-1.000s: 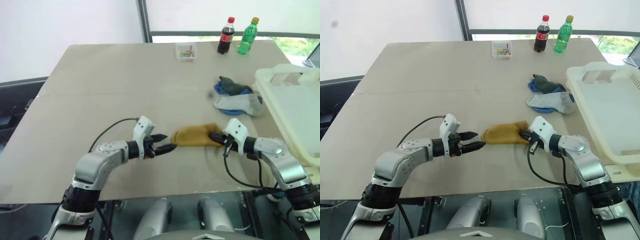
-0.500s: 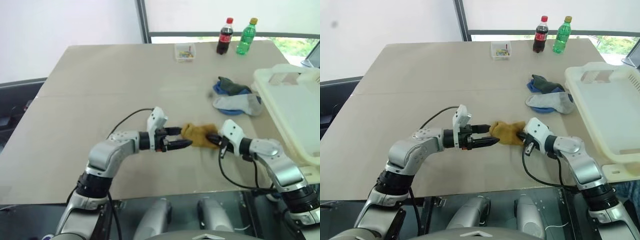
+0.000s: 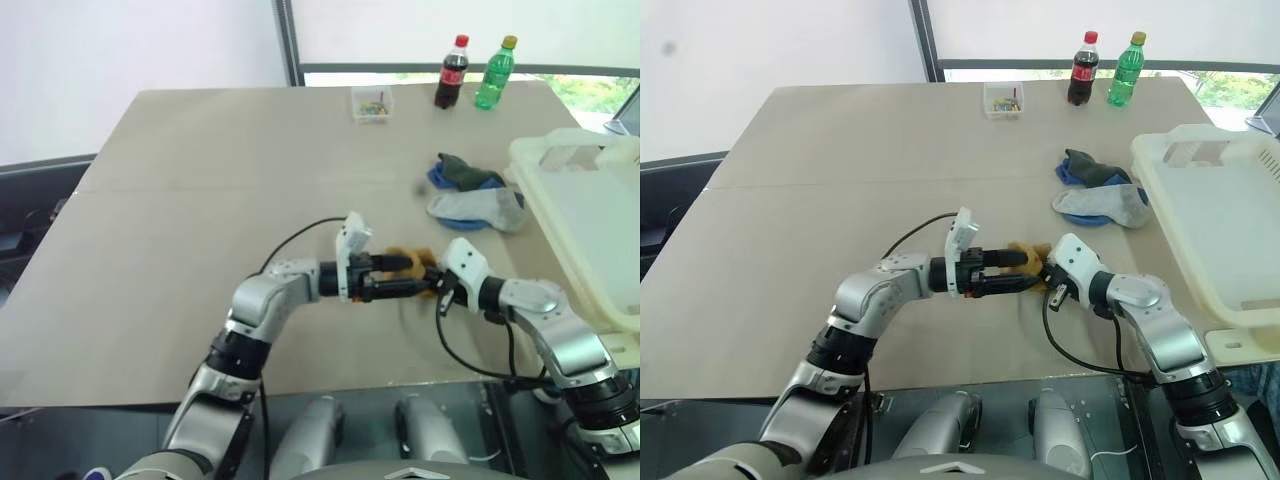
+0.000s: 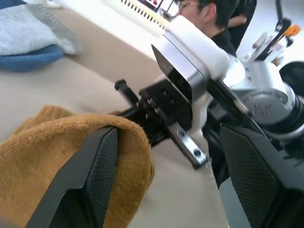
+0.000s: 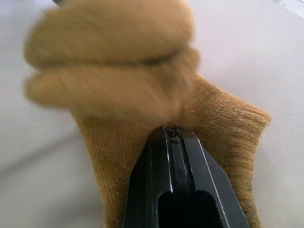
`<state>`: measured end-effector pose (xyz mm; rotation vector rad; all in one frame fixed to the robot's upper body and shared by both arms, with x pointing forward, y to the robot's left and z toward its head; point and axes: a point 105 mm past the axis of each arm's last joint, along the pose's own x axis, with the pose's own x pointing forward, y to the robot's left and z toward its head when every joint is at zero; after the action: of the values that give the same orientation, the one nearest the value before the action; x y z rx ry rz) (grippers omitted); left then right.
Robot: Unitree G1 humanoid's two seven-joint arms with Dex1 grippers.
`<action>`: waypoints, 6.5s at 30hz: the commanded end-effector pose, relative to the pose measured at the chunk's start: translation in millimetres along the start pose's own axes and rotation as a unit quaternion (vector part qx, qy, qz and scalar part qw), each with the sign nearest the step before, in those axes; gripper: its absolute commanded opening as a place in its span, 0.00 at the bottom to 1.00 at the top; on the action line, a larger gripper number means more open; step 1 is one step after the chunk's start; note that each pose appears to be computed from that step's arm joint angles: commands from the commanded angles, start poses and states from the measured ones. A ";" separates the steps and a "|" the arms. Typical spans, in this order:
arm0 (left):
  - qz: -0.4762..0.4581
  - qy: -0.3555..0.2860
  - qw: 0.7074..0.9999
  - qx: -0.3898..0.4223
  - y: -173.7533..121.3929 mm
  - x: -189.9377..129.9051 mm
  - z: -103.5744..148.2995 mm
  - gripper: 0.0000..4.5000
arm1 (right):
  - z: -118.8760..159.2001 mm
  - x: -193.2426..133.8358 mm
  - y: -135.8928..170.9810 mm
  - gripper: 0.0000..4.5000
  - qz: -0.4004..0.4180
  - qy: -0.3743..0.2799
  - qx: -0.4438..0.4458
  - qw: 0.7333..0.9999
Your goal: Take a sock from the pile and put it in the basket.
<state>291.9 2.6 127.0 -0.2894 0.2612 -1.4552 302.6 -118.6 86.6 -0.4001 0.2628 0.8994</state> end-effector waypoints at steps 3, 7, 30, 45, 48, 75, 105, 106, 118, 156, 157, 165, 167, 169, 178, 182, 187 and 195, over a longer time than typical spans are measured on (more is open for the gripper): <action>-0.011 -0.019 1.000 0.004 0.4 16.2 5.3 0.78 | 23.9 -8.8 -4.4 0.01 -0.013 -0.051 0.051 0.997; -0.001 -0.024 1.000 -0.004 4.8 23.2 2.7 0.78 | 34.4 -14.2 -10.0 0.01 -0.021 -0.072 0.081 0.994; 0.034 -0.043 0.998 -0.029 20.7 60.6 -18.9 0.78 | 15.3 -44.7 -34.7 0.01 -0.128 0.011 0.033 0.991; 0.059 0.042 0.997 -0.022 35.2 73.8 -57.1 0.78 | 42.6 -68.4 -36.9 0.60 -0.172 -0.040 0.080 0.981; 0.040 0.006 0.999 0.001 28.9 67.5 -40.2 0.78 | 47.5 -57.3 -40.8 0.94 -0.178 -0.054 0.109 0.977; 0.089 -0.017 0.982 0.164 4.4 -50.7 5.7 0.78 | -26.3 -13.2 -16.1 0.99 -0.116 0.123 0.233 0.958; 0.107 0.018 0.974 0.201 -11.3 -86.7 9.2 0.78 | 1.2 -18.1 -40.0 0.01 -0.093 -0.010 0.247 0.964; 0.107 0.014 0.973 0.202 -10.8 -85.7 11.3 0.78 | 7.7 -22.1 -45.7 0.01 -0.102 -0.030 0.254 0.961; 0.116 -0.021 0.972 0.205 -3.6 -67.8 20.6 0.78 | 88.8 -132.5 -197.4 0.01 -0.395 -0.253 0.269 0.841; 0.121 -0.130 0.953 0.245 -14.9 -44.8 55.1 0.78 | 14.5 -136.1 -241.8 0.99 -0.496 -0.108 0.410 0.757; 0.119 -0.129 0.953 0.245 -14.7 -44.4 55.3 0.78 | 14.5 -137.8 -238.9 0.99 -0.495 -0.106 0.410 0.759; 0.129 -0.115 0.954 0.246 -10.2 -45.5 52.0 0.78 | 27.1 -148.8 -207.7 0.99 -0.483 -0.092 0.332 0.805; 0.144 -0.111 0.952 0.246 -7.2 -50.1 50.2 0.78 | 44.3 -149.9 -195.0 0.99 -0.470 -0.115 0.278 0.830; 0.170 -0.112 0.948 0.243 -2.9 -58.5 50.0 0.78 | 69.9 -148.0 -176.0 0.99 -0.444 -0.150 0.192 0.862; 0.262 -0.064 0.934 0.232 9.7 -114.1 34.0 0.78 | 86.3 -100.8 -84.0 0.99 -0.267 -0.140 0.031 0.953; 0.283 -0.041 0.936 0.205 2.7 -148.7 22.5 0.78 | 65.1 -84.8 -57.9 0.99 -0.204 -0.113 0.013 0.972; 0.336 -0.012 0.920 0.202 -3.6 -186.8 15.8 0.78 | 39.8 -86.0 -40.4 0.99 -0.176 -0.076 0.006 0.981; 0.369 0.013 0.909 0.193 -13.1 -210.0 12.7 0.78 | 26.8 -90.6 -24.1 0.99 -0.155 -0.062 0.021 0.986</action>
<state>266.5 209.1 128.6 0.1153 0.1157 -0.7286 272.1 -185.3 135.7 -0.3087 0.1643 0.6057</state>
